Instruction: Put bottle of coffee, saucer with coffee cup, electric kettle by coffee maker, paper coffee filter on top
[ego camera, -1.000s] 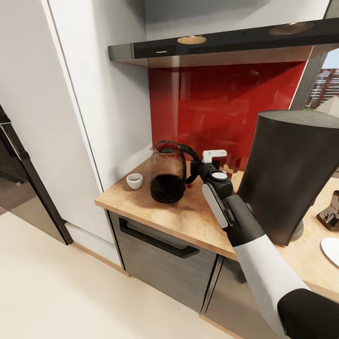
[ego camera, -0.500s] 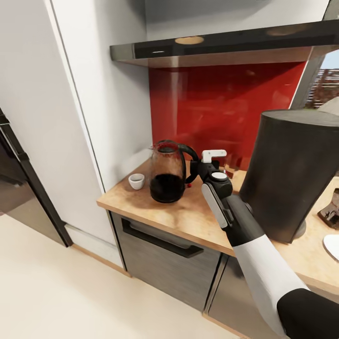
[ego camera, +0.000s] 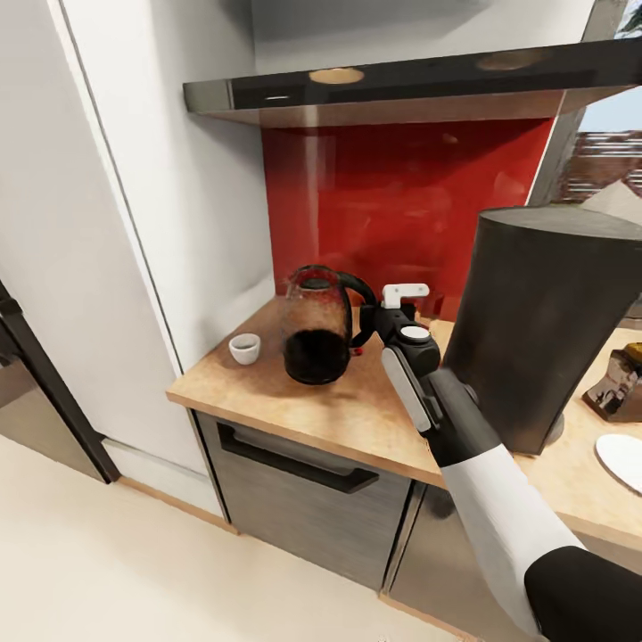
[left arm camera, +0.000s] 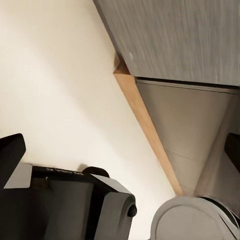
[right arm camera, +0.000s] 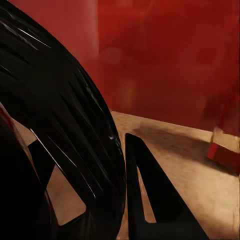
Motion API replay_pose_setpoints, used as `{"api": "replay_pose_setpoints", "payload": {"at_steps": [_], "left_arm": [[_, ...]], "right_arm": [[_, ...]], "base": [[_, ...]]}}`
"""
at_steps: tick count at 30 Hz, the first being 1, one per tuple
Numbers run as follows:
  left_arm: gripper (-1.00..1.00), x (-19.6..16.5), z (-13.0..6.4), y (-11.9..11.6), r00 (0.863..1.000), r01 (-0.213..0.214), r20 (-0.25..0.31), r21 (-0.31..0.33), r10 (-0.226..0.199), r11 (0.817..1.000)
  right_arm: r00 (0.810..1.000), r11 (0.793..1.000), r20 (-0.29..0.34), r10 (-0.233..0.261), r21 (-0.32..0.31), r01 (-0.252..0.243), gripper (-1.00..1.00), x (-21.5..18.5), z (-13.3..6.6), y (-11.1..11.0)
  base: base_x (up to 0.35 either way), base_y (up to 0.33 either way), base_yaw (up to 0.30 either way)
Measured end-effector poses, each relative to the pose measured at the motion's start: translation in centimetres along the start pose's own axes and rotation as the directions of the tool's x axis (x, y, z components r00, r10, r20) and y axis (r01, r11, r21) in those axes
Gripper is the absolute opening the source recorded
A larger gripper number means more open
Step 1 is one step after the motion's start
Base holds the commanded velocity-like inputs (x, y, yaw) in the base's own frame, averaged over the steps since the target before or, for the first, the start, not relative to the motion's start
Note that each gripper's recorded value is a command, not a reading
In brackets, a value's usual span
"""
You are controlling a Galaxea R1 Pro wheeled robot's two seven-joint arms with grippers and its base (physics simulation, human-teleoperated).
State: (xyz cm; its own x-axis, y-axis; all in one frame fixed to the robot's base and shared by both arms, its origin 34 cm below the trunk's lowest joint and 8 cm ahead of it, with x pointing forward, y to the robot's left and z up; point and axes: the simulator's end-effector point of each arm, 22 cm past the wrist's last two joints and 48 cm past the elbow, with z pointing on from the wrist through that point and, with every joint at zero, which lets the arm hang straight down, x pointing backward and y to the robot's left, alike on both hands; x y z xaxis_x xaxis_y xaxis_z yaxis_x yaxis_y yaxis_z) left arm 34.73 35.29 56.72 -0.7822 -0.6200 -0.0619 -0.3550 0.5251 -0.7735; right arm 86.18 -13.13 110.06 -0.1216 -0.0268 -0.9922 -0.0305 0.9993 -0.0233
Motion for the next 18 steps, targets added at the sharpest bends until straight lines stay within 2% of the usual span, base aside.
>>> {"api": "replay_pose_setpoints", "payload": {"at_steps": [6,13,18], "left_arm": [[1.00,-0.02,-0.01,0.01,1.000,0.000,0.000,0.000,0.000,1.000],[1.00,-0.02,-0.02,0.00,1.000,0.000,0.001,0.000,0.000,1.000],[1.00,-0.02,-0.02,0.01,1.000,0.000,0.001,0.000,0.000,1.000]], "right_arm": [[1.000,1.000,0.000,-0.002,0.002,0.002,-1.00,0.01,0.01,-0.04],[1.000,1.000,0.000,0.001,-0.001,-0.001,-1.00,0.01,0.01,0.01],[1.000,1.000,0.000,0.002,-0.001,-0.002,-1.00,0.00,0.00,0.03]], "base": [[0.001,0.030,-0.231],[0.000,0.227,-0.040],[0.000,0.078,-0.036]]}}
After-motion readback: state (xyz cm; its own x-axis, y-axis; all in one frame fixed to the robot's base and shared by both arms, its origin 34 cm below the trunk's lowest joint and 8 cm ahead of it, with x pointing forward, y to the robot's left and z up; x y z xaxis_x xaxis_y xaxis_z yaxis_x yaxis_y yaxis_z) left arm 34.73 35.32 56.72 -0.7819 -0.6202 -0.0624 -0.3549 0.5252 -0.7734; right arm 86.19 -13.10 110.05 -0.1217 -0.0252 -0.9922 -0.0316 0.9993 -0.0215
